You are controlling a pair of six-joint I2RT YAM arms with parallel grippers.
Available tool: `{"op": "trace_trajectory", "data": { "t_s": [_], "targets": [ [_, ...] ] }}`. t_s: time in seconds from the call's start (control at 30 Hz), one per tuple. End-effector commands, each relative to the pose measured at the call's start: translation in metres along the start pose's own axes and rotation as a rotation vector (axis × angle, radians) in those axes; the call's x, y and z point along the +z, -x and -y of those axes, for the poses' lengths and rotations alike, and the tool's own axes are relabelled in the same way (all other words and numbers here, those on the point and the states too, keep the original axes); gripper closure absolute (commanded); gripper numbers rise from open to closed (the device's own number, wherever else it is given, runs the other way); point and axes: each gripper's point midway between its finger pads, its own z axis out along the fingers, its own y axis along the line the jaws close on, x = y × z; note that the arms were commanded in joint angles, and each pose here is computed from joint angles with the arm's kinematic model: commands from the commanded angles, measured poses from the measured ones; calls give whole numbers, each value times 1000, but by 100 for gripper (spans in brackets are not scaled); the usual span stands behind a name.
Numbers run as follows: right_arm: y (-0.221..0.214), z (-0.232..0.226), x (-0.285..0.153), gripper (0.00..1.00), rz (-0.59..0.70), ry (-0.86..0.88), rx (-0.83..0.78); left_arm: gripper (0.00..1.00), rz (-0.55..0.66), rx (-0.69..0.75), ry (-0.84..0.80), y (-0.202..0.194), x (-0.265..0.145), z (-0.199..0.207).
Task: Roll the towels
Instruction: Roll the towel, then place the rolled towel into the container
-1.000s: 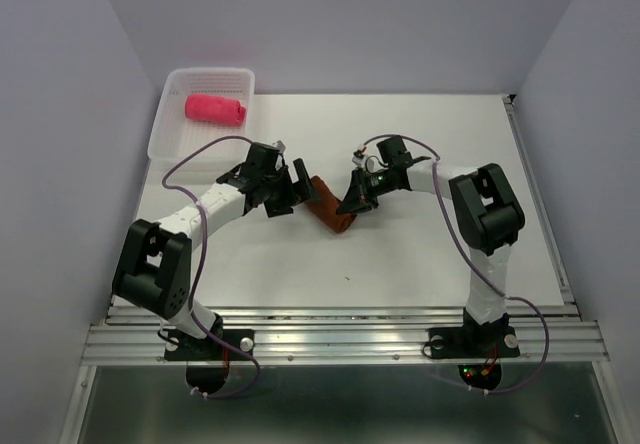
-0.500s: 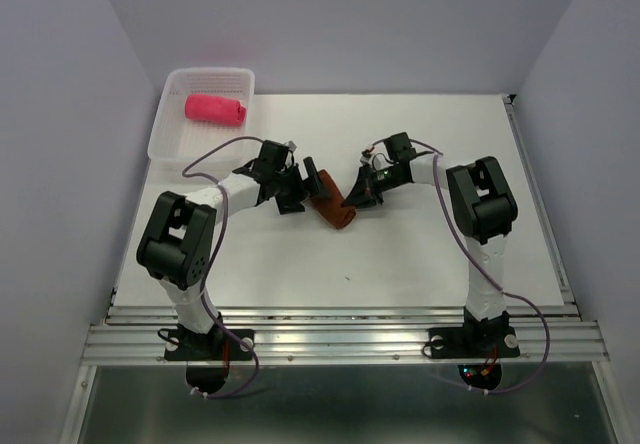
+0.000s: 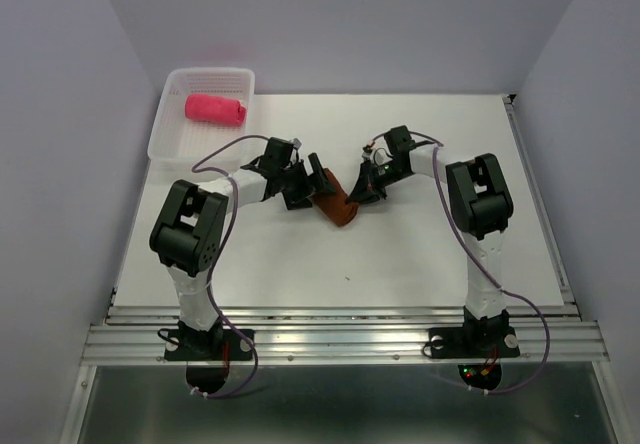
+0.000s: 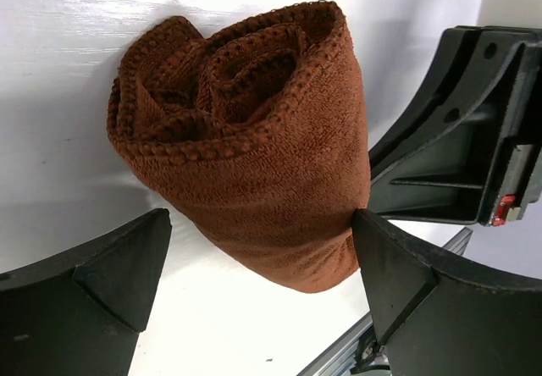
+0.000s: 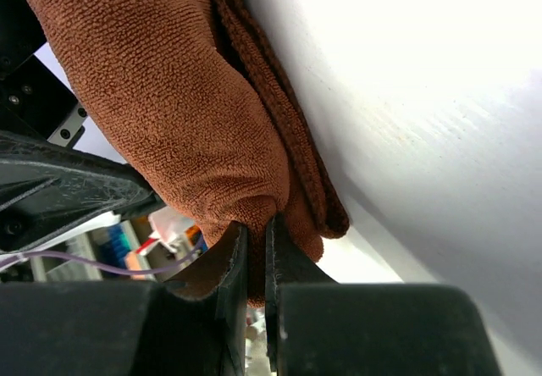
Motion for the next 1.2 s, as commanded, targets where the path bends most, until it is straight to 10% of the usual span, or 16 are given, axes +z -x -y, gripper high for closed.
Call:
{"op": "trace_trajectory", "data": {
  "t_s": [0.0,0.87,1.17],
  "targets": [
    [11,20,-2,99,29,-125,-68,1,46,15,-54,21,-1,19],
    [23,16,0,99,36,-319,-328,5,65,-97,5,30,26,6],
    [27,12,-11,89,80,-365,-352,63,68,-133,25,27,29,0]
  ]
}}
